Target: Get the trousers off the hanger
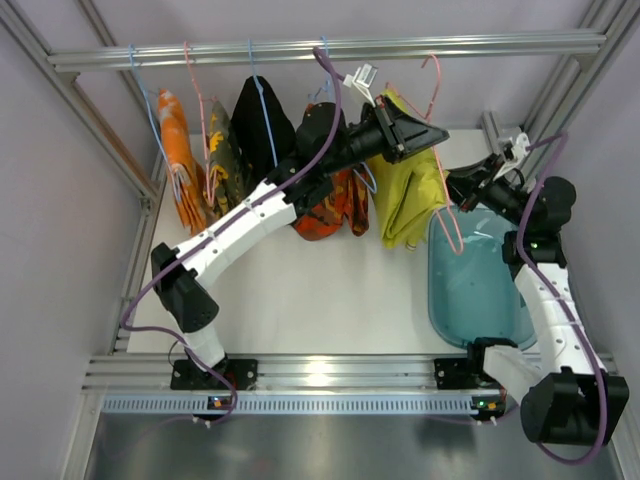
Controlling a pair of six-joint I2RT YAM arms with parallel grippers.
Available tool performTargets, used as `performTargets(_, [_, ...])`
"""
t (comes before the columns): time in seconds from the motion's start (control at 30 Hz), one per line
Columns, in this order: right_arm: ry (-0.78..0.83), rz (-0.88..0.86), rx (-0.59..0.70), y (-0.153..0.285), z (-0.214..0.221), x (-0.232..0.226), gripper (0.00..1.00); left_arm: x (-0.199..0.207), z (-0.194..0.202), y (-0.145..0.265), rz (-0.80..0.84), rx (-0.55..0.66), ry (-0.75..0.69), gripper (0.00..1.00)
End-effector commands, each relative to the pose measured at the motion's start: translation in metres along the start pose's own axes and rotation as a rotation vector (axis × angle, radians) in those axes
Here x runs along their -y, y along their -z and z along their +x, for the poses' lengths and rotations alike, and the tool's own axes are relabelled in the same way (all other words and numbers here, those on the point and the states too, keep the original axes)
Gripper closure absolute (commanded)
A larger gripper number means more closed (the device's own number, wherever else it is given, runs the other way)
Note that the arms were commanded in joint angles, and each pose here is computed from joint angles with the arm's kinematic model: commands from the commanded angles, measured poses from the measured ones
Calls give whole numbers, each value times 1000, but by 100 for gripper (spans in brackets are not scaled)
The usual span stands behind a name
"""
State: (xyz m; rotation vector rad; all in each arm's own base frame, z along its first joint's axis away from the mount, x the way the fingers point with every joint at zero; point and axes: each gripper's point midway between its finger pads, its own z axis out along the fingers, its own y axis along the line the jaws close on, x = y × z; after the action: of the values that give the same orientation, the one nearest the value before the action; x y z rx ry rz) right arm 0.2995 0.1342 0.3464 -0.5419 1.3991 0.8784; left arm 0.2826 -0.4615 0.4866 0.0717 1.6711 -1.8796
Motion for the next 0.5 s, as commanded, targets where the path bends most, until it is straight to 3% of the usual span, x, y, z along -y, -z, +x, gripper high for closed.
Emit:
performTargets(0.0, [70, 10, 155, 4, -79, -23, 100, 70, 1, 24, 209, 17, -116, 100])
performTargets(0.47, [-22, 41, 367, 60, -179, -52, 100, 5, 23, 33, 124, -37, -178, 100])
